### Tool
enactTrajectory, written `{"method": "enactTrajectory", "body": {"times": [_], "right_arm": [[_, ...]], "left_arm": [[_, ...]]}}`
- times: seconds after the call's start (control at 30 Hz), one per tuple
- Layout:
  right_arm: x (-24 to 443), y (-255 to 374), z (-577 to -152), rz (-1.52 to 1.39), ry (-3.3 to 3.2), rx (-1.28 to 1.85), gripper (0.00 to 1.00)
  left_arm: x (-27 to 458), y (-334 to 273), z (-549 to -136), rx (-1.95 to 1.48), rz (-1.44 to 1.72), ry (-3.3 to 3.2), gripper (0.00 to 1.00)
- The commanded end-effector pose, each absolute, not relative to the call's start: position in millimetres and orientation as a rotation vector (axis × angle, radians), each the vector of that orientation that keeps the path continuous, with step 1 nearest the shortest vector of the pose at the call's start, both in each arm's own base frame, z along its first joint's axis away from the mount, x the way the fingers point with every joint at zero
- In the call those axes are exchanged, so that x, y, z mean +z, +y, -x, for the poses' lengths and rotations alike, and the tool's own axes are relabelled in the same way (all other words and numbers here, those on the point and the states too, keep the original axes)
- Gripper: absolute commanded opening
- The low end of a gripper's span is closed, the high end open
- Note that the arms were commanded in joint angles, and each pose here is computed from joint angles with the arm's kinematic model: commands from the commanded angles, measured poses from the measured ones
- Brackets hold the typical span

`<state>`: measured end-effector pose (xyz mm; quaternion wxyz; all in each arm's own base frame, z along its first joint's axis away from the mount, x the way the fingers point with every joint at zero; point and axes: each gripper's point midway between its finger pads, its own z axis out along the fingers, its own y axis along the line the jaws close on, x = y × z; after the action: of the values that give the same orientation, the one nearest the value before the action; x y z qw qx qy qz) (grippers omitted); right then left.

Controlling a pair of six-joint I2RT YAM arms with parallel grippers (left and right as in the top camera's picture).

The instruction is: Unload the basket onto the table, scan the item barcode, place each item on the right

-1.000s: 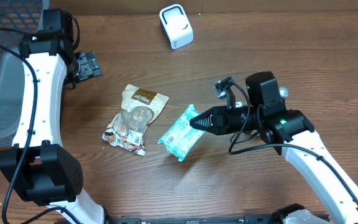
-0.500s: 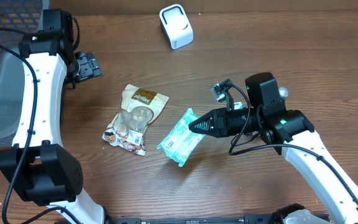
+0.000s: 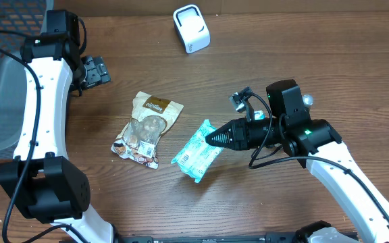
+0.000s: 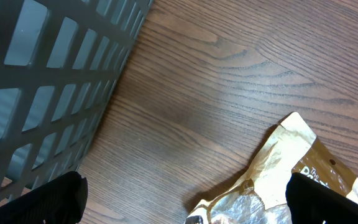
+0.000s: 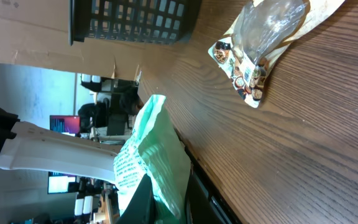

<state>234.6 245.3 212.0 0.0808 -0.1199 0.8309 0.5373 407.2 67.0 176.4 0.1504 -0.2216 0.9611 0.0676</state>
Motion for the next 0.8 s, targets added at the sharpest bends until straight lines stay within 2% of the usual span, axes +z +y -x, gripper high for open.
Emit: {"method": "enactTrajectory", "body": {"times": [0.0,0.1,0.77], "right_arm": [[217,243,-237,0.299,2.494,1.567,0.04],[213,235,-246,0.178,2.529,1.457,0.04],[219,227,-236,0.195,2.523,1.412,0.04]], "left_arm": [[183,69,-409,0.204,0.637,2.739,1.00],[183,69,-409,0.204,0.637,2.739,1.00],[184,69,-409,0.204,0.637,2.739,1.00]]}}
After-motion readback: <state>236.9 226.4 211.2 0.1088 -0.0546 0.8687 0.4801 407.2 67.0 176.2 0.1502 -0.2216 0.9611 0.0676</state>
